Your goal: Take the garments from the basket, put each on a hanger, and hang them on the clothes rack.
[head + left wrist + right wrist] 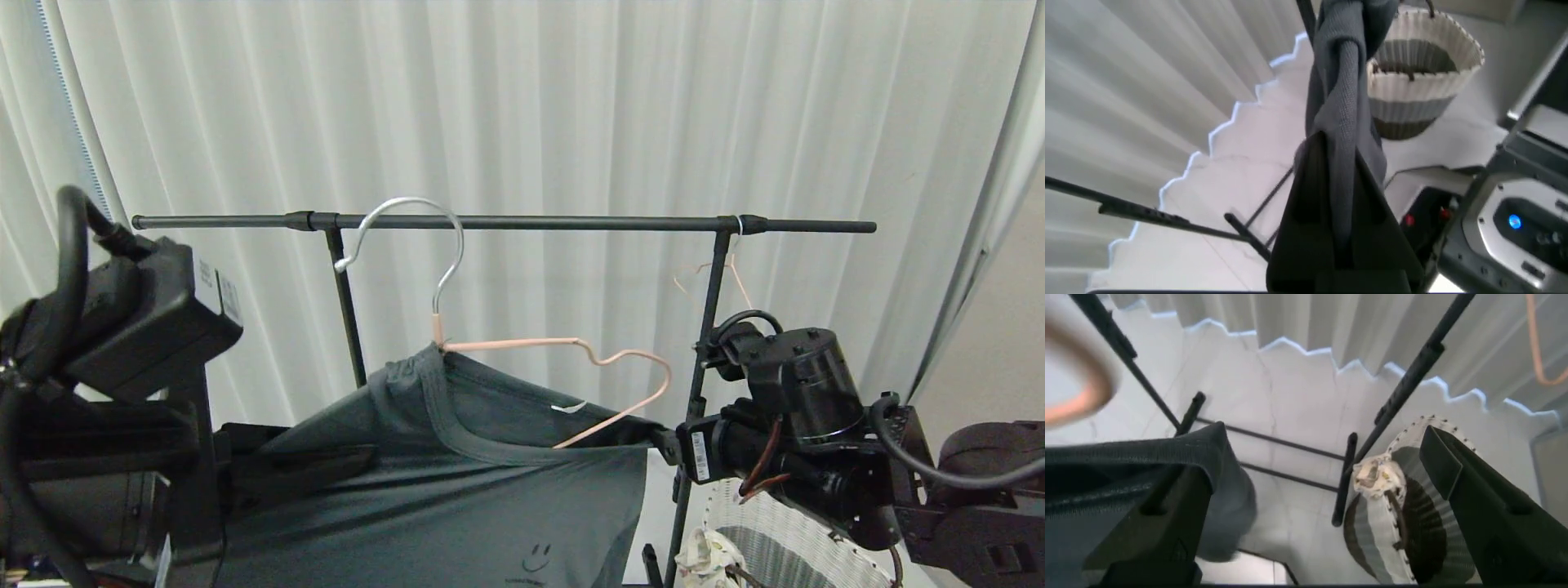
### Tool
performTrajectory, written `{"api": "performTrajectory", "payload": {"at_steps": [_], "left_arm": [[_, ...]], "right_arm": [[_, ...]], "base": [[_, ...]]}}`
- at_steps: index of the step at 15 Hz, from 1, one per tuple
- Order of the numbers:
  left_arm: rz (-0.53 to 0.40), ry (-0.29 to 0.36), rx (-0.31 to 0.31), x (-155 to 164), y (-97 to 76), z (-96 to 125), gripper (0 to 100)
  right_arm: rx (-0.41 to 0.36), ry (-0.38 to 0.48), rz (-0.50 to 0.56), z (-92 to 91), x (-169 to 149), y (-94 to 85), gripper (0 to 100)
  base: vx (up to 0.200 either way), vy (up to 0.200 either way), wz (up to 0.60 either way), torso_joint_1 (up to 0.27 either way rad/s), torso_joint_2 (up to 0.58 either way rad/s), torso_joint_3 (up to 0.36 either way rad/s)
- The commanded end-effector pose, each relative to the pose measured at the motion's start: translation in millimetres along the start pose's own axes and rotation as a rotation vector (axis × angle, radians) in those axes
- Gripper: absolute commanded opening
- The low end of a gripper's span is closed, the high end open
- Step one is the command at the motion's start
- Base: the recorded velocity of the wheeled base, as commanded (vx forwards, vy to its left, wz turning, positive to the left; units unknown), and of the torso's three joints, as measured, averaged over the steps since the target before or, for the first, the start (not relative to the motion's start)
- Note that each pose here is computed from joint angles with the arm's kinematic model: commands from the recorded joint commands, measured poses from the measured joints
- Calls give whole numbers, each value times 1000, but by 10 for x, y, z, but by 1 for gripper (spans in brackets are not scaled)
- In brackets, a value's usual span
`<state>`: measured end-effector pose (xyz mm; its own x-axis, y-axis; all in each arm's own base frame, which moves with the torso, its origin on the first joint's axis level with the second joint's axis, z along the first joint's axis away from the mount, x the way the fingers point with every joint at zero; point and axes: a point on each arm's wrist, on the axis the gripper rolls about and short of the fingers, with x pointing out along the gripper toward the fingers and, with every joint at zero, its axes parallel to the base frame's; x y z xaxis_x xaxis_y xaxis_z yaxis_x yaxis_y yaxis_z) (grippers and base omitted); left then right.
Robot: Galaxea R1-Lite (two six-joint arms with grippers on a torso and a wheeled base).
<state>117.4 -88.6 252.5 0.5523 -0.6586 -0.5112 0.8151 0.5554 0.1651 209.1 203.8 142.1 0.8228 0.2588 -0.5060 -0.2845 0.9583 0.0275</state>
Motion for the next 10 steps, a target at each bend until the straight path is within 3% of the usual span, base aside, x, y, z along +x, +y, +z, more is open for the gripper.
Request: {"api": "performTrajectory", "payload": {"at_steps": [1, 10], "left_arm": [[-20, 24, 5, -3, -63, -114, 0], [-24, 70, -3, 31, -97, -259, 0]], "right_arm": [[17, -36, 1, 101, -140, -81, 100], [14, -41, -29, 172, -290, -265, 100]], "base": [[0, 0, 0, 0, 0, 0], [0, 0, 0, 0, 0, 0]]}}
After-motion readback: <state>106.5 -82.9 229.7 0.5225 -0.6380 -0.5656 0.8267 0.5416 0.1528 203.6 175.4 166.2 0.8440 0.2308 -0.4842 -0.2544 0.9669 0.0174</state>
